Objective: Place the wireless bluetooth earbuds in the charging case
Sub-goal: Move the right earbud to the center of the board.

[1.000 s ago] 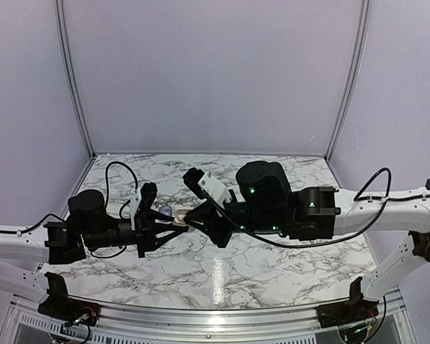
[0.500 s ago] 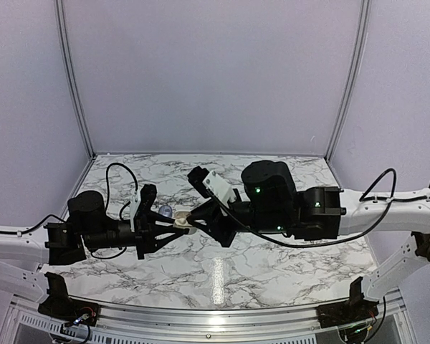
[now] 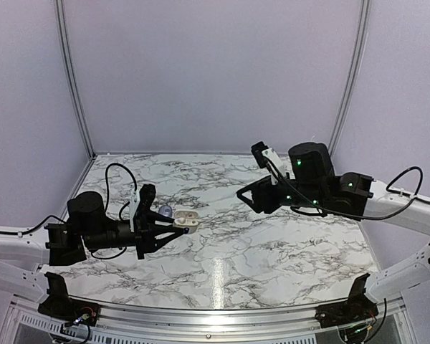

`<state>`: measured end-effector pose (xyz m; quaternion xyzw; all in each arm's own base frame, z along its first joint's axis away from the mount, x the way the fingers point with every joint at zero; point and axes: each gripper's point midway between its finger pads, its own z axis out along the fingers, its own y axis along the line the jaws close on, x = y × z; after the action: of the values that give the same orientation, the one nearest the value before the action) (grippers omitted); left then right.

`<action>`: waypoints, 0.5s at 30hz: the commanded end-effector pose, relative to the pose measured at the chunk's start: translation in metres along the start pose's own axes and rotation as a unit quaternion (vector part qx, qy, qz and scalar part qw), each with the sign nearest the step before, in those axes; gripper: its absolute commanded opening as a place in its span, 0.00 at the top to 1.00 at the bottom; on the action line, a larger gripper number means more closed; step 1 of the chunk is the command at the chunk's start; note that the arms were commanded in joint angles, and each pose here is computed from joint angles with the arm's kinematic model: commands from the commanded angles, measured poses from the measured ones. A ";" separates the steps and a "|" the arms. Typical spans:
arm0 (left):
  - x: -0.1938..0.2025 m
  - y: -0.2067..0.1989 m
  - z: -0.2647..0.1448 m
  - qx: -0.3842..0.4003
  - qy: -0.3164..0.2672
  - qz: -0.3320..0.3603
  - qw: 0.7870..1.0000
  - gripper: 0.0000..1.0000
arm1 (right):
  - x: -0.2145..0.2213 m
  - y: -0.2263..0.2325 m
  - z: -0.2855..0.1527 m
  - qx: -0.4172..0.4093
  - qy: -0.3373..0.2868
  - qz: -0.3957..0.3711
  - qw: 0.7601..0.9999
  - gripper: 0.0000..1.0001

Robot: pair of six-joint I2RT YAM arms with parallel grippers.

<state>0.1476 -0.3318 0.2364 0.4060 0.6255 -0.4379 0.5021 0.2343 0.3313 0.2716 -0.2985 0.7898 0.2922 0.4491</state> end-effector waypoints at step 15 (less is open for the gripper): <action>0.001 0.004 0.004 0.002 -0.015 -0.011 1.000 1.00 | 0.196 -0.206 -0.090 0.336 0.153 0.340 0.865 0.47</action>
<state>0.1522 -0.3344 0.2281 0.4011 0.6328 -0.4375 0.4973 0.2536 0.1077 0.0958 0.0704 0.9553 0.1145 0.2634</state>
